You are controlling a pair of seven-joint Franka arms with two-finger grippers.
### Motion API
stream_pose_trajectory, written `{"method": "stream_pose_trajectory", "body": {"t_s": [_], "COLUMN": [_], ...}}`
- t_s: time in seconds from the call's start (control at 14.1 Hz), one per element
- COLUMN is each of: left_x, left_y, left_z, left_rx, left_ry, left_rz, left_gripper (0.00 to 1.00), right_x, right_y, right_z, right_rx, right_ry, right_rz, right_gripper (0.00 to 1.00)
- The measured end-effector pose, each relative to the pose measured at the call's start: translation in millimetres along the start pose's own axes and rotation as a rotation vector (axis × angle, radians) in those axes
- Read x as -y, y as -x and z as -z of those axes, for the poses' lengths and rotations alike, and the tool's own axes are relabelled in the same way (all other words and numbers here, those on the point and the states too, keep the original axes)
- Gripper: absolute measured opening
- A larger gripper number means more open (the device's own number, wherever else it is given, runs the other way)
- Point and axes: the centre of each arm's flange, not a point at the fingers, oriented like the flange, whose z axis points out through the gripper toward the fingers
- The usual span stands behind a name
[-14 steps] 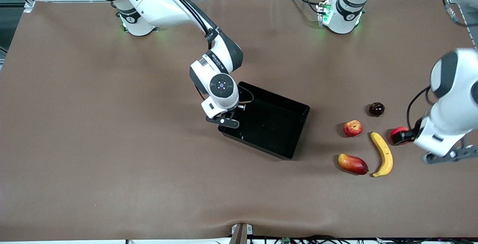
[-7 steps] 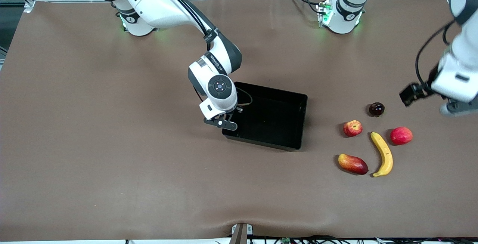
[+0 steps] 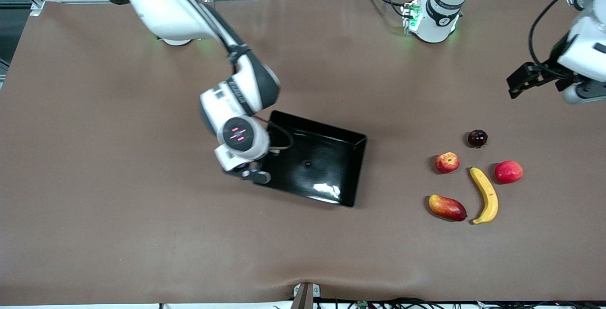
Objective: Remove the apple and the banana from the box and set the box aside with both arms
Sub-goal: 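Drag the black tray away from the fruit with the right gripper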
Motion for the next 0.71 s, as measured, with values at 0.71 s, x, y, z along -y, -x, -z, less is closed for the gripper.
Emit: {"method": "stream_pose_trajectory", "body": {"t_s": [0.71], "left_x": [9], "left_y": [7], "left_z": [-12], "left_rx": [0.033], "left_ry": [0.024], "left_rz": [-0.011], "left_gripper": [1.0], "right_x": [-231], "right_y": [-91], "right_z": [95], "right_rx": [0.028], "right_ry": [-0.086], "right_rz": [0.091], "right_gripper": [0.06]}}
